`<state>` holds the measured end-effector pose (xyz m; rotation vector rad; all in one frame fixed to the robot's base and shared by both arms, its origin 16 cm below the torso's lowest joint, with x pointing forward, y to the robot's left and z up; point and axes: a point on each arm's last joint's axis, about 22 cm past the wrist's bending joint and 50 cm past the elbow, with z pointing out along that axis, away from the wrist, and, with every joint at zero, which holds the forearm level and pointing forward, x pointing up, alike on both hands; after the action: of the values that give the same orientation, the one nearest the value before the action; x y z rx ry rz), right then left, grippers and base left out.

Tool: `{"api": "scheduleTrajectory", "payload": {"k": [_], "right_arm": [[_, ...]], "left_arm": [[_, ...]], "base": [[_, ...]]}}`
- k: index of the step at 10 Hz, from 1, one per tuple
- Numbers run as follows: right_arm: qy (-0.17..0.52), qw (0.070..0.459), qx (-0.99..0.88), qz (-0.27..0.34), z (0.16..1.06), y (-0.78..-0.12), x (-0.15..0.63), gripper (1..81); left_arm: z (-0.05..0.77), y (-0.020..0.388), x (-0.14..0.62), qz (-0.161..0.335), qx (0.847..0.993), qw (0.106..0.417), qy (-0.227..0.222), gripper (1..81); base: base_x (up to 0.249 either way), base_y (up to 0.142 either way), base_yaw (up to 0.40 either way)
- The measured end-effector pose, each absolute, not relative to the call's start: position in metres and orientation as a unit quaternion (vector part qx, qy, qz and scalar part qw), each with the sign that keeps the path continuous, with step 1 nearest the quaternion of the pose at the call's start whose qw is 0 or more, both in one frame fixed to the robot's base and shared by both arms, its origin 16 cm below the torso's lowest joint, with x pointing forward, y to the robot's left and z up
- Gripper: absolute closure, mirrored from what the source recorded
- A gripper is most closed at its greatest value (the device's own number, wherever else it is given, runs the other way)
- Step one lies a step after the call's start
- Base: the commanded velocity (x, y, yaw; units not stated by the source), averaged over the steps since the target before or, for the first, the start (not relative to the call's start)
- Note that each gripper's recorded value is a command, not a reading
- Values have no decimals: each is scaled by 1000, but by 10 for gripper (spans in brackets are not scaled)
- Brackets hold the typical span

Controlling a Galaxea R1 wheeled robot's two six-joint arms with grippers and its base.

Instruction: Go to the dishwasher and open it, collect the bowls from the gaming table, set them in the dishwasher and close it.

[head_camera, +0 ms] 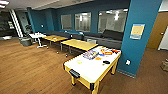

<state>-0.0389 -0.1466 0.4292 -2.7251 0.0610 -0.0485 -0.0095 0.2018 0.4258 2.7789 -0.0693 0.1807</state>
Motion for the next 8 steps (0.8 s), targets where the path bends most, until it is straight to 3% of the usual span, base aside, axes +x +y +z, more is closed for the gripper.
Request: {"api": "scheduleTrajectory", "payload": {"k": [8], "right_arm": [[22, 205, -978, -20, 429, -149, -36, 10]], "left_arm": [[426, 204, -6, 66, 982, 175, -25, 10]], "base": [[158, 59, 0]]}}
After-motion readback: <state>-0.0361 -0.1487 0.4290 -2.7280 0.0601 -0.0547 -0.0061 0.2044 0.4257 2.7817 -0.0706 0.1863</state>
